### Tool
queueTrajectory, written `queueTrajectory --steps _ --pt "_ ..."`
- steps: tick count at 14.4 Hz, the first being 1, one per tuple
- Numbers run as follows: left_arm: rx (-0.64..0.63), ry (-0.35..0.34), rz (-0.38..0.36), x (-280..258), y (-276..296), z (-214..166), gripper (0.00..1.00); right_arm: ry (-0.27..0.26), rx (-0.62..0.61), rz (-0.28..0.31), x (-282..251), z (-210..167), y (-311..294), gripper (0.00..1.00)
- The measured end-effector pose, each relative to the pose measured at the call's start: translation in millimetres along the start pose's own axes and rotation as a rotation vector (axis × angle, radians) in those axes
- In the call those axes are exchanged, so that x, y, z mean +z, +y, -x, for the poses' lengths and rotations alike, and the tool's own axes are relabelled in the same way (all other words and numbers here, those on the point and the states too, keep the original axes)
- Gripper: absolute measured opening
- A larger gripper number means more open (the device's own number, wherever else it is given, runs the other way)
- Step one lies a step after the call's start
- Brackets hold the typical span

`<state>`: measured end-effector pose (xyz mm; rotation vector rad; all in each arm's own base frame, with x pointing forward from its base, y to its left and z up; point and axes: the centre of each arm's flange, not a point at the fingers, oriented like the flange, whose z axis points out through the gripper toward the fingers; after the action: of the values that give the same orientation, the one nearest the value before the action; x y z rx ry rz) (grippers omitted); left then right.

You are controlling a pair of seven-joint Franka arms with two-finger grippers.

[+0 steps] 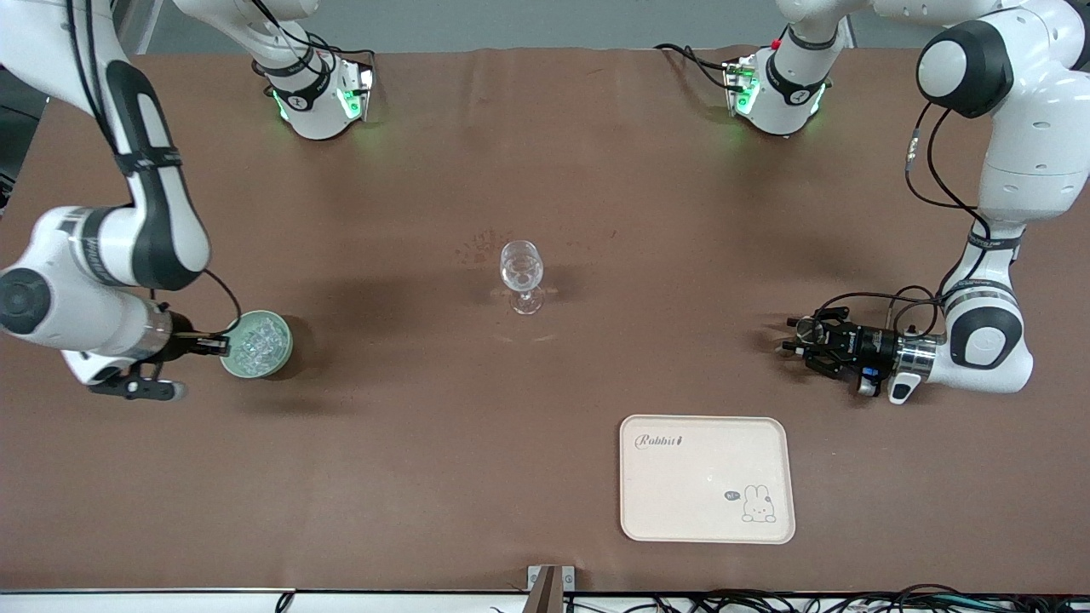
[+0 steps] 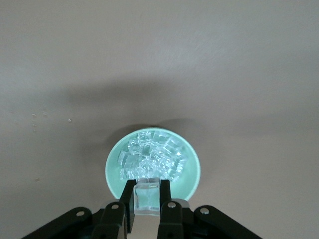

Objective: Pour wine and add ice with both arms
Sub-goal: 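Lift the ice cube with the right gripper while the left gripper lifts the jigger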

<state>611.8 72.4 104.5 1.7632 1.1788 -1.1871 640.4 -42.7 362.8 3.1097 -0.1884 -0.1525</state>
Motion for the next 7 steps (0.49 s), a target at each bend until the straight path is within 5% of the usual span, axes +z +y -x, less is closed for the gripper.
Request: queueTrajectory --steps 4,5,7 --pt "0.005 0.002 0.002 -1.0 0.0 -0.1 0.35 0.136 0.038 -0.014 -107.7 11.9 26.9 0.23" --pt "0.007 0.003 0.002 -1.6 0.4 0.1 0.25 0.155 0.048 -0.017 -134.6 22.0 34.2 0.23" --pt "0.009 0.004 0.003 -2.3 0.5 0.1 0.21 0.158 0.061 -0.021 -187.0 44.3 44.3 0.23"
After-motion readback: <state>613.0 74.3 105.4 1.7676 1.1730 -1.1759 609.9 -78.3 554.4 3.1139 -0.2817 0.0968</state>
